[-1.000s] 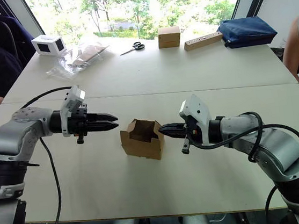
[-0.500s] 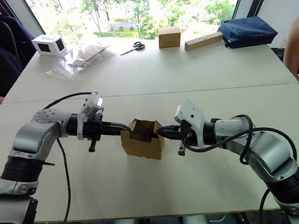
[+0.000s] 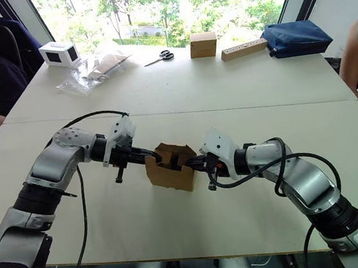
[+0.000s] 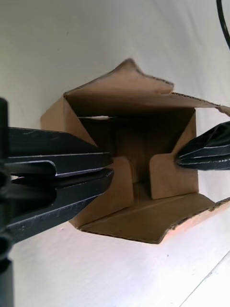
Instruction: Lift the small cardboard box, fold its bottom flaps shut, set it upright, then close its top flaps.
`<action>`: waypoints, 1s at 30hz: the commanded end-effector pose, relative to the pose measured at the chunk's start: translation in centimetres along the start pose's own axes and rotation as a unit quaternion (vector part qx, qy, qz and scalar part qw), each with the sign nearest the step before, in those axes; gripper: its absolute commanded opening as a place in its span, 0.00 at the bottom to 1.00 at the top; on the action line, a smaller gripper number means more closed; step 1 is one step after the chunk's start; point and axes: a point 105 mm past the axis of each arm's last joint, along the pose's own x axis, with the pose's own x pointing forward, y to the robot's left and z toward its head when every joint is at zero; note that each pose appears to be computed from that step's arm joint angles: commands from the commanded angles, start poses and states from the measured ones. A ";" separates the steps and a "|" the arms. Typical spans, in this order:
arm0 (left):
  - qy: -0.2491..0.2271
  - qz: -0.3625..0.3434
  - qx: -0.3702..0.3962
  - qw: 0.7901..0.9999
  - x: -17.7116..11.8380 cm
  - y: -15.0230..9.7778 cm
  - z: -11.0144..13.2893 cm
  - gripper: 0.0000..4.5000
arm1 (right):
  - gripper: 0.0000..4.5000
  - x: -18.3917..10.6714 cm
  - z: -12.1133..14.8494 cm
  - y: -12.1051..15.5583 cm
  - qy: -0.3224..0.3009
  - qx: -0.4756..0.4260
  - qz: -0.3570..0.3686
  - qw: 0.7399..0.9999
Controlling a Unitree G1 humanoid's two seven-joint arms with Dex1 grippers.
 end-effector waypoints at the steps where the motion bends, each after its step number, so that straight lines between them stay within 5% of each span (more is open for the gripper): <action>1: 0.016 0.004 0.006 1.000 0.3 0.0 -0.7 0.02 | 0.00 0.2 0.5 -0.3 -0.005 -0.014 -0.005 1.000; 11: 0.001 0.009 -0.001 1.000 0.3 0.1 -0.4 0.02 | 0.00 0.1 0.5 -0.6 -0.004 -0.015 -0.010 1.000; 22: -0.114 0.046 -0.043 0.991 -4.0 2.5 3.8 0.02 | 0.00 -3.8 3.9 -1.1 -0.066 0.000 -0.025 0.997; 30: -0.082 0.131 -0.072 0.985 -3.4 6.8 0.8 0.02 | 0.00 -6.8 6.2 0.2 -0.093 0.027 -0.009 0.995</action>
